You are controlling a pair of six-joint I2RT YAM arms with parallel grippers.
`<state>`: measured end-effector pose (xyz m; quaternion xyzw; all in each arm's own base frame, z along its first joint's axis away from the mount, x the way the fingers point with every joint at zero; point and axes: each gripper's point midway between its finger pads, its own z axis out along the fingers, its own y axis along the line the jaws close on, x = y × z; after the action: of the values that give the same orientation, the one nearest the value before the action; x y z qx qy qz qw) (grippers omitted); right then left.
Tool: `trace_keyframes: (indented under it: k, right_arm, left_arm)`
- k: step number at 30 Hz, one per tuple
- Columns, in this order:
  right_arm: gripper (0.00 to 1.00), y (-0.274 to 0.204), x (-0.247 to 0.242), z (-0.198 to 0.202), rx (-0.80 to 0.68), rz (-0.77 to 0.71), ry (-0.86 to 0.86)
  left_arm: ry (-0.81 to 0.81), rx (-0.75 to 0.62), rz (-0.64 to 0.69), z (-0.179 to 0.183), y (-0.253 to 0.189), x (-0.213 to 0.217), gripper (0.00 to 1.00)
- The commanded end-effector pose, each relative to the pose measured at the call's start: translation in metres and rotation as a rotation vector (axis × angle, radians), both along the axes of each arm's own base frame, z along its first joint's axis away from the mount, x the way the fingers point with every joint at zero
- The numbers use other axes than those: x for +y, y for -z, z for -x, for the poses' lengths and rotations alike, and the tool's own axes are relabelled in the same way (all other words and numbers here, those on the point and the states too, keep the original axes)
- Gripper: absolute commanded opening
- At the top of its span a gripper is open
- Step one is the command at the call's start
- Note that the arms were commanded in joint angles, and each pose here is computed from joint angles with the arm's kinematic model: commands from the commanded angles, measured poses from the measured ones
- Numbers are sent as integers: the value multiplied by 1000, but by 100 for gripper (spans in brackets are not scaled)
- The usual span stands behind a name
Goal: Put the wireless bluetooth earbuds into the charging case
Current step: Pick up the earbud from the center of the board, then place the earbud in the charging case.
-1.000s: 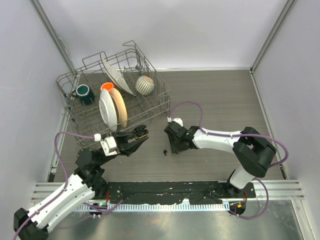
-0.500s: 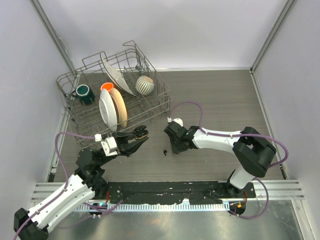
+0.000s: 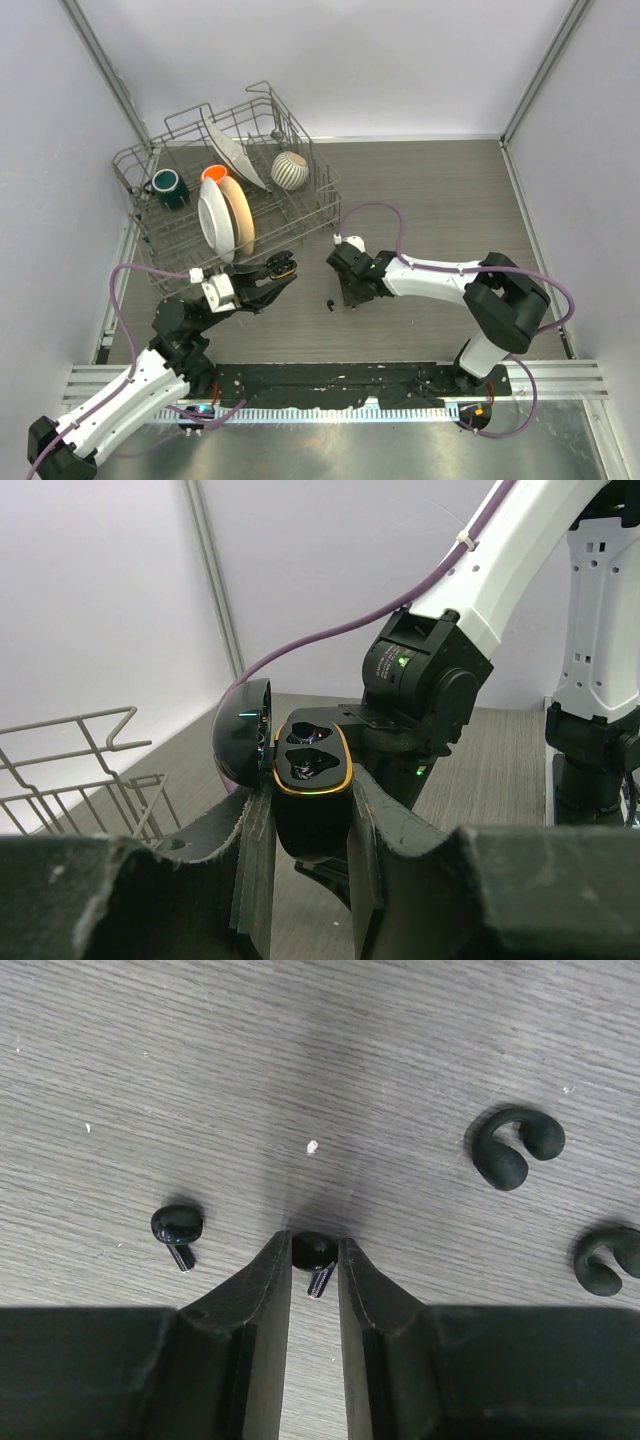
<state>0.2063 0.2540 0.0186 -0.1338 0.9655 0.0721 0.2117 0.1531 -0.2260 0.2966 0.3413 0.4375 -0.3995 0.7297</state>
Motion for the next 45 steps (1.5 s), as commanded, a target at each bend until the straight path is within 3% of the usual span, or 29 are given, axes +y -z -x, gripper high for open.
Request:
trace_keyframes:
  k: [1, 5, 12, 17, 23, 32, 45]
  right_arm:
    - [1, -24, 10, -13, -73, -46, 12]
    - [1, -55, 14, -23, -194, -134, 34]
    - [1, -150, 9, -38, -556, -333, 98]
    - [1, -227, 8, -28, -843, -459, 70]
    - [1, -293, 10, -7, -1061, -587, 36]
    - [1, -357, 29, 22, -1213, -762, -109]
    - [1, -388, 81, 55, -1172, -956, -349]
  left_arm:
    - [-15, -36, 29, 0, -12, 3, 0]
    - [-27, -31, 34, -1, -12, 4, 0]
    - [-72, -12, 66, -8, -15, 10, 0]
    - [-93, 12, 84, -14, -13, 11, 0]
    - [-86, 24, 90, -15, -13, 9, 0]
    - [-67, 22, 66, -13, -9, 6, 0]
    - [10, 8, 9, -6, -8, -7, 0]
